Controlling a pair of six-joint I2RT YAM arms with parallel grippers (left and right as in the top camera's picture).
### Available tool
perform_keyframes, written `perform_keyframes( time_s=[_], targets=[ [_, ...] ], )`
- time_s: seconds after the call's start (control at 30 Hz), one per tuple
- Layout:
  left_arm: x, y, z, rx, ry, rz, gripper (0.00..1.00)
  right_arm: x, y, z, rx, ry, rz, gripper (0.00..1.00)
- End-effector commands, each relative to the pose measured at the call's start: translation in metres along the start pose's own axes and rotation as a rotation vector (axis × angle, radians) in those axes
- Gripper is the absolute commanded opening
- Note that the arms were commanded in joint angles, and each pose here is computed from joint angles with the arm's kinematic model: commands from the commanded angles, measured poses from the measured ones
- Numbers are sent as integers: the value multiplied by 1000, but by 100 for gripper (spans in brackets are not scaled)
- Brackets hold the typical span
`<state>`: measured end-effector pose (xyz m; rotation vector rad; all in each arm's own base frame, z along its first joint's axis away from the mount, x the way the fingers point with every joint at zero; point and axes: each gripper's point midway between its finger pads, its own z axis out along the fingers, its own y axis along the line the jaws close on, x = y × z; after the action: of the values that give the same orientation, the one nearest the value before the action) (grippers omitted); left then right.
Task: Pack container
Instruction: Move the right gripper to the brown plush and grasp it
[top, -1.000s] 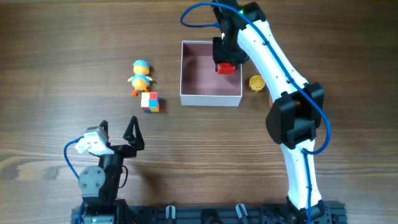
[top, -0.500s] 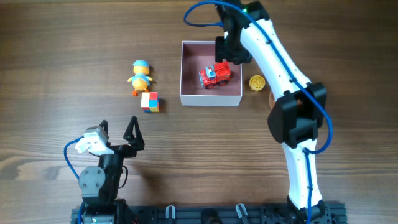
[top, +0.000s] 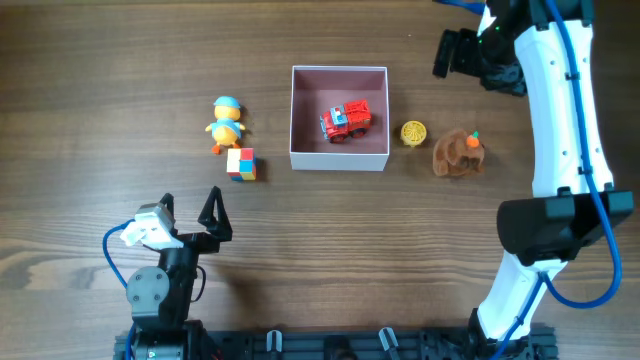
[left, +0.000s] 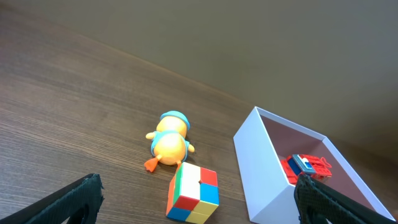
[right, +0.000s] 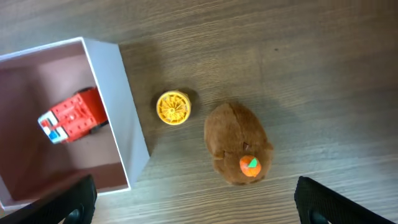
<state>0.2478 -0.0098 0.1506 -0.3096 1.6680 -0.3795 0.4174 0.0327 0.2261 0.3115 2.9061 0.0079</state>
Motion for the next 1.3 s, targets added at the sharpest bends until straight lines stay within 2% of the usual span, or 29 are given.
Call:
perform_keyframes(
  time_s=[0.0,0.13,0.2,0.37,0.53,1.03,1.1,1.13,1.17,1.27],
  targets=[
    [3,0,0,8,7,-11,100,6,0,0,-28,19,-137,100],
    [3,0,0,7,7,-11,100,38,-22,-18,-31,39,-114,100],
    [3,0,0,8,7,-11,100,67,-36,-23,-26,72,-108,100],
    [3,0,0,7,7,-11,100,100,-55,5,54,180,-111,100],
    [3,0,0,8,7,-11,100,100,-45,64,2,168,-120,100],
    [3,0,0,8,7,-11,100,86,-38,145,-18,116,-161,100],
    [3,0,0,8,7,-11,100,87,-38,150,-15,131,-161,93],
    [3,0,0,7,7,-11,100,88,-39,152,-15,135,-162,87],
    [3,0,0,8,7,-11,100,88,-39,153,-14,138,-161,76],
    [3,0,0,7,7,-11,100,88,-39,153,-14,138,-160,59]
  ],
)
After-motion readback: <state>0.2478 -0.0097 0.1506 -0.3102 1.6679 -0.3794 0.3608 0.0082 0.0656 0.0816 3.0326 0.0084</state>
